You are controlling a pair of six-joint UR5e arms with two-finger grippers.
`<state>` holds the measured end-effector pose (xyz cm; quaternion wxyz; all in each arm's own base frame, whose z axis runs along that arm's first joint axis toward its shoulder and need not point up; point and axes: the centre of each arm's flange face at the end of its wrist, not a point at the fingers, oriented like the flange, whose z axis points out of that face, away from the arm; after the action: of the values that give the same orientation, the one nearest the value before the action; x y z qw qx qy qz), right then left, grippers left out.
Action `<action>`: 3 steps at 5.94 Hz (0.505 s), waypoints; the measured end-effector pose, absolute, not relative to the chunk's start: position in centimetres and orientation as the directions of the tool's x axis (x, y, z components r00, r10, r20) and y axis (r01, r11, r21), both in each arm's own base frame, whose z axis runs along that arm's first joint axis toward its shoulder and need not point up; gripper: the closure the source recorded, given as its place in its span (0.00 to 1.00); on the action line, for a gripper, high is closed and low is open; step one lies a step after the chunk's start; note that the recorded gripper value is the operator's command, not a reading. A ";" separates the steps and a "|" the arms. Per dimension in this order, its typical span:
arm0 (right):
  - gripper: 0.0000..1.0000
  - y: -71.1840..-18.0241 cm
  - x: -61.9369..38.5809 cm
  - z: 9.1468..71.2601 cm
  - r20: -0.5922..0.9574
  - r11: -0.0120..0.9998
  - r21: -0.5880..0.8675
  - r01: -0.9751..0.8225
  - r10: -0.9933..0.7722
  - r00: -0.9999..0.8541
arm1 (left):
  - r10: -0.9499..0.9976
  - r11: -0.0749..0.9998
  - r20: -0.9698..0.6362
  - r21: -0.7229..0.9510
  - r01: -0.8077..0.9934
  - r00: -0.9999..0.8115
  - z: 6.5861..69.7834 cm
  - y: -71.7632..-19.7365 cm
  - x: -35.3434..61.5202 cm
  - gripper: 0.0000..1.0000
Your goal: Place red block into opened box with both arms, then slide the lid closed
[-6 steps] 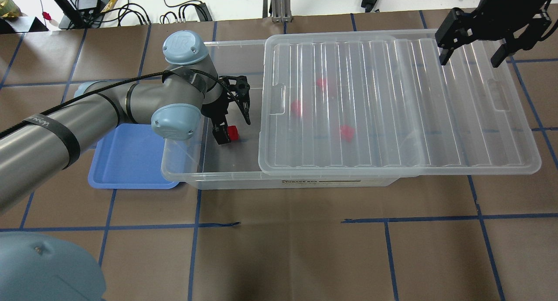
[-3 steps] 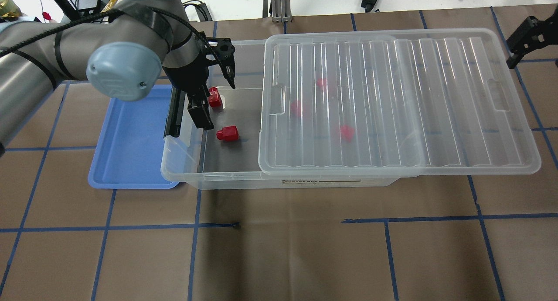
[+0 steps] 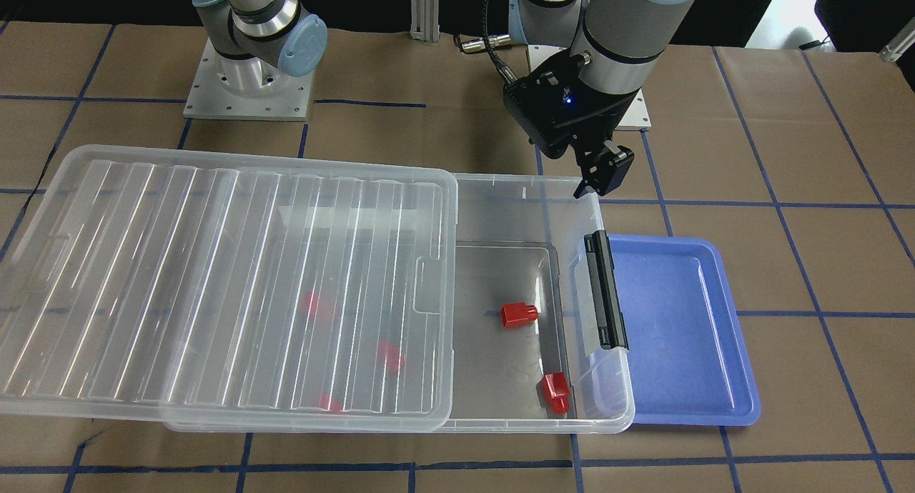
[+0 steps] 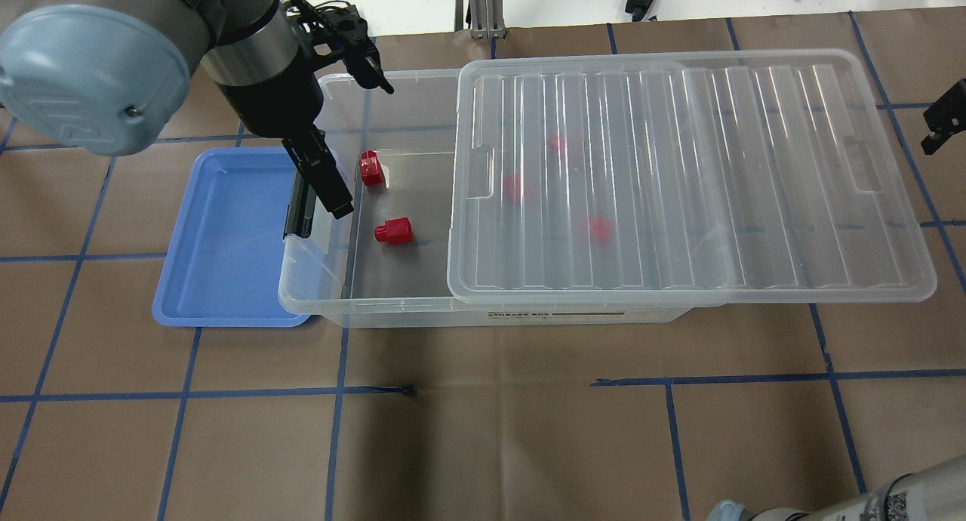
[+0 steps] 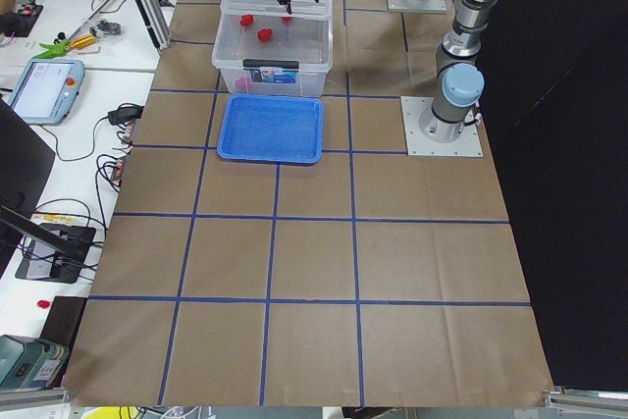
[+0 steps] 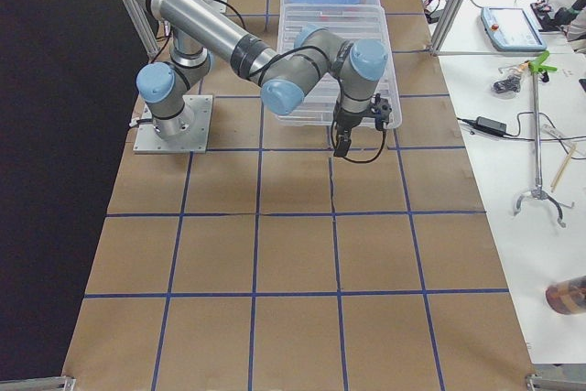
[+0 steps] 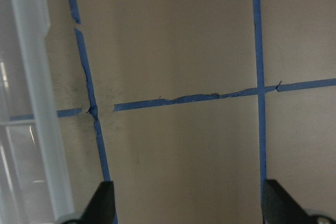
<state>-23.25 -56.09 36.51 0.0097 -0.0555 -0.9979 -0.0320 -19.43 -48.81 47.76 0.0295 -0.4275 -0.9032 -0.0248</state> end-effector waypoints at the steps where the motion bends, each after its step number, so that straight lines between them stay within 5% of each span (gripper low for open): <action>1: 0.00 -55.5 -23.4 34.8 0.029 0.992 0.053 0.117 0.116 -0.993 | 0.612 0.790 0.038 0.020 0.613 -0.790 49.0 -48.2 -19.1 0.01; 3: 0.00 -54.2 -22.1 35.0 0.030 0.989 0.042 0.139 0.138 -0.990 | 0.224 0.974 -0.021 -0.016 0.225 -0.974 50.3 -48.0 -18.4 0.01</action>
<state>-22.14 -54.21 34.96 0.0135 -0.0693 -0.9973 -0.0222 -18.44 -47.99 50.30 -0.0093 -0.1129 -0.9935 0.0092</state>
